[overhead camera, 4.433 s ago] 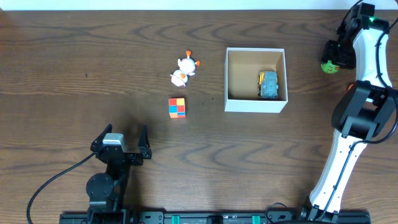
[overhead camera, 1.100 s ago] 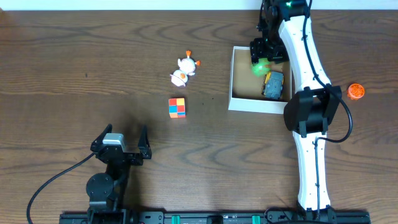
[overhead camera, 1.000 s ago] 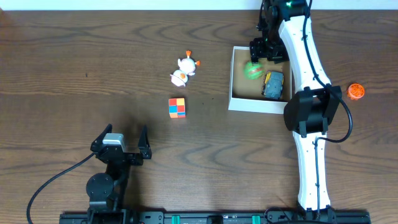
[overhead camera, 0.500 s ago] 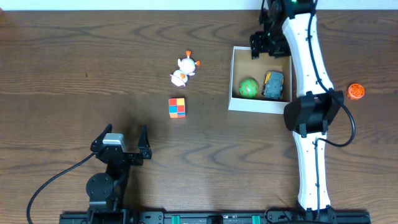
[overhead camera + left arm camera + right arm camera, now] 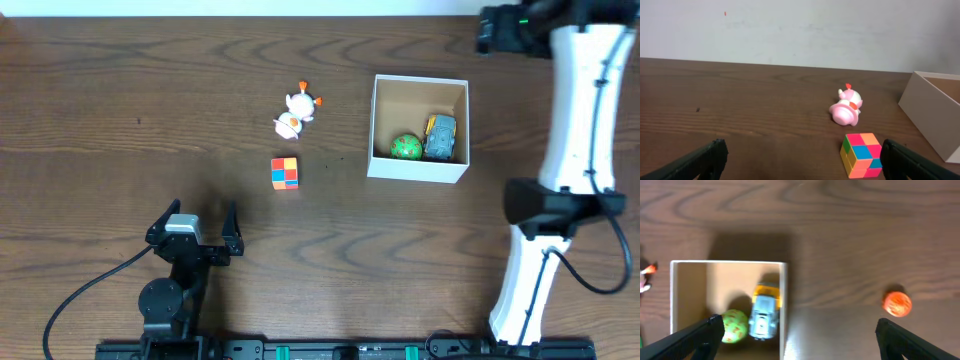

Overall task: Pack container
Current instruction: 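Release the green ball and move right gripper to orange ball, then lower the right gripper onto the orange spiky ball and grasp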

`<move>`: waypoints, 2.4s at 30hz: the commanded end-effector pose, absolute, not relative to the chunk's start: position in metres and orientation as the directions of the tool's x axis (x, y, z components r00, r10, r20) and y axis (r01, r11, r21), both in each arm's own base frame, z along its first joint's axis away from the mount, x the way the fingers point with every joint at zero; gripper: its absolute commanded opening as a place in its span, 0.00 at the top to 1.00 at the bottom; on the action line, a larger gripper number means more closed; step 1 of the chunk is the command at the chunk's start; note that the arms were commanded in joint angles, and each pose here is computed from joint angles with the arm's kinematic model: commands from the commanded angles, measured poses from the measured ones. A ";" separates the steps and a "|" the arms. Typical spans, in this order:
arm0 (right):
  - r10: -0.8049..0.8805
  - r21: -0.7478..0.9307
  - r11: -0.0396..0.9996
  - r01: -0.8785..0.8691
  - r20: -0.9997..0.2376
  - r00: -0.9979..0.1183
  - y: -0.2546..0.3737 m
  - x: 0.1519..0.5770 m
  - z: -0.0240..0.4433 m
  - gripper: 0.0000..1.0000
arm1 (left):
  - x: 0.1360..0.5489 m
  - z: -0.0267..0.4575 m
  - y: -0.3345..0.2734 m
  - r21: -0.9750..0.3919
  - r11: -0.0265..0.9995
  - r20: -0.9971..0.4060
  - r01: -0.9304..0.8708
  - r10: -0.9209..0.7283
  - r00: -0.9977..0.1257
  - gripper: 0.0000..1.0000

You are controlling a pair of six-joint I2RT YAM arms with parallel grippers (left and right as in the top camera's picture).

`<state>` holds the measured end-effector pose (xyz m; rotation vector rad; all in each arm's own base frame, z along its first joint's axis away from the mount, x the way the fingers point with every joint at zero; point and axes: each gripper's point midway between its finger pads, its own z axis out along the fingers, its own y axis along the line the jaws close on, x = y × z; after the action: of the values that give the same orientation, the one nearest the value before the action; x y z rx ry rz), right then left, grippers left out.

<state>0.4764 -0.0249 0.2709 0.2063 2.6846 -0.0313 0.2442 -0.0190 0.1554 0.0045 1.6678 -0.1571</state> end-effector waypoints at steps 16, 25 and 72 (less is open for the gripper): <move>0.467 -0.136 0.872 0.470 -0.058 -0.882 -0.159 0.407 0.156 0.01 | 0.243 0.140 -0.021 -0.092 0.990 -0.986 0.107 -0.076 -0.150 0.02; 0.557 -0.055 0.829 0.556 0.021 -0.830 -0.185 0.392 0.098 0.01 | 0.243 0.140 -0.021 -0.092 0.990 -0.986 0.107 -0.076 -0.150 0.02; 0.560 0.065 0.828 0.557 -0.097 -0.822 -0.211 0.427 0.026 0.01 | 0.243 0.140 -0.021 -0.092 0.990 -0.986 0.107 -0.076 -0.150 0.02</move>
<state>0.4231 -0.2266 0.0428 0.9232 2.8472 0.0150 0.2442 -0.0190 0.1554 0.0048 1.6678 -0.1568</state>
